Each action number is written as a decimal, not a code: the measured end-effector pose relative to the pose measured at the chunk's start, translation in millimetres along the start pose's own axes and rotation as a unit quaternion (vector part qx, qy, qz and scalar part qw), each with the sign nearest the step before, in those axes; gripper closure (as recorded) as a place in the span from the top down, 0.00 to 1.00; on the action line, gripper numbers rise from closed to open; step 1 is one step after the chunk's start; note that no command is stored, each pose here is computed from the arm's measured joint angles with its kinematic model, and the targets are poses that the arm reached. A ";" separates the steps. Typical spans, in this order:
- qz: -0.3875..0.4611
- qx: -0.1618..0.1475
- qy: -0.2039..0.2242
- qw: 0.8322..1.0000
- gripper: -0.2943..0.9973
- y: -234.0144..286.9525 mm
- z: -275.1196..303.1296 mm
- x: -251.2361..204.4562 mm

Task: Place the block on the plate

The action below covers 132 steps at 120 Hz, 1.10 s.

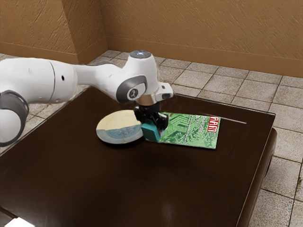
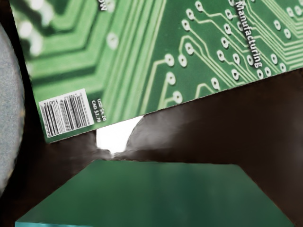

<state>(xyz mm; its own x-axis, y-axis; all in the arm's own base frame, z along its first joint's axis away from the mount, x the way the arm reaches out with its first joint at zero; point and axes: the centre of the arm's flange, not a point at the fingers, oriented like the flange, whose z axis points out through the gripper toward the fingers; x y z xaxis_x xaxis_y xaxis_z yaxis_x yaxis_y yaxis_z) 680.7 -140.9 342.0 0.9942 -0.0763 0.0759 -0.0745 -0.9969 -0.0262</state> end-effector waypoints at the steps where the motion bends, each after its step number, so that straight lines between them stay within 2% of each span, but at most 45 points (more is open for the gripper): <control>1: -0.006 0.002 0.004 1.000 0.54 -8.9 -3.9 5.6; 10: -0.051 0.017 0.023 0.998 0.54 -89.8 -15.0 49.2; 15: -0.074 0.021 0.016 0.997 0.55 -136.4 -0.5 63.2; 26: -0.107 0.022 -0.013 0.994 0.55 -217.9 28.0 61.4; 31: -0.111 0.021 -0.024 0.993 0.55 -237.7 33.9 56.7; 46: -0.093 0.015 -0.047 0.994 0.55 -248.3 47.6 50.8; 61: -0.057 -0.006 -0.069 0.996 0.55 -224.4 75.6 51.6; 86: -0.022 -0.014 -0.074 0.997 0.67 -214.3 77.4 52.9; 100: 0.006 0.000 -0.033 0.999 0.71 -191.0 2.7 61.8; 112: 0.043 0.005 0.000 0.999 0.74 -140.2 -103.1 51.0; 123: 0.067 0.028 0.005 0.997 0.75 -96.8 -217.5 -13.2; 132: 0.058 0.039 -0.016 0.997 0.75 -92.0 -255.1 -76.3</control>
<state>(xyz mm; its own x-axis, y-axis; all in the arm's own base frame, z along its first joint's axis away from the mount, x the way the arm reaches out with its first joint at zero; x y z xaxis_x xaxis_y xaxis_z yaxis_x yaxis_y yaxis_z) 591.9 -48.5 592.9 0.9813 -0.1890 0.0355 -0.1841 -0.9766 -0.1109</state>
